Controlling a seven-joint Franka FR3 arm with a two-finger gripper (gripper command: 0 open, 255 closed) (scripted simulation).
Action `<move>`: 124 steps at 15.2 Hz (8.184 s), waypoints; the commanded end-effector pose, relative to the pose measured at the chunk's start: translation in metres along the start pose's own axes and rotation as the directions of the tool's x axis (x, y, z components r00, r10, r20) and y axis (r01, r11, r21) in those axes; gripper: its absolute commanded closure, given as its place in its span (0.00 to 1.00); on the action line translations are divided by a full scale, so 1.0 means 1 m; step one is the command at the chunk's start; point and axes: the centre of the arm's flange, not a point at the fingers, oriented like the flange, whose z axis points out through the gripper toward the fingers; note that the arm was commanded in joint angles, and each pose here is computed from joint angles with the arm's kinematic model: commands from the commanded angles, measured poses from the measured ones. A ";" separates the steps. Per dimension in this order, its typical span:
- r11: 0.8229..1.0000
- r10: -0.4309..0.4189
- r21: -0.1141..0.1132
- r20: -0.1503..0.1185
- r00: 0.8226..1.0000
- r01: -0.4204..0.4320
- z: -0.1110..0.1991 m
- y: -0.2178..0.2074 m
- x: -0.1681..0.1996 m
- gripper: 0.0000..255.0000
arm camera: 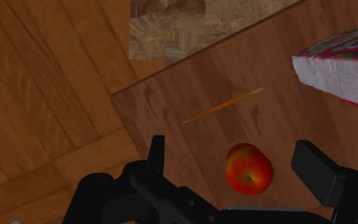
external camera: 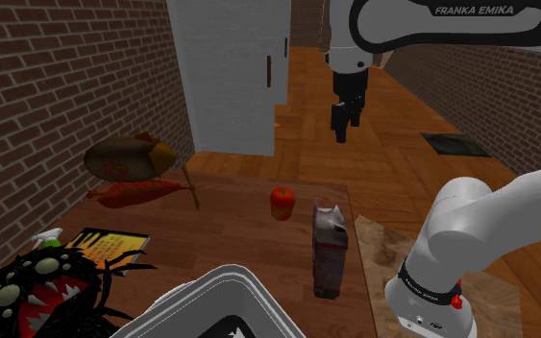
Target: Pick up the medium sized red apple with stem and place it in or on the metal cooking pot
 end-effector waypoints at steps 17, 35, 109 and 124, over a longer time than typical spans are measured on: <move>0.913 -0.342 0.176 -0.165 0.925 0.368 0.137 -0.033 0.134 0.00; 0.853 -0.431 0.216 -0.225 0.874 0.476 0.211 -0.070 0.178 0.00; 0.853 -0.431 0.216 -0.225 0.874 0.476 -0.041 -0.274 0.063 1.00; 0.853 -0.431 0.216 -0.225 0.874 0.476 -0.071 -0.456 -0.009 1.00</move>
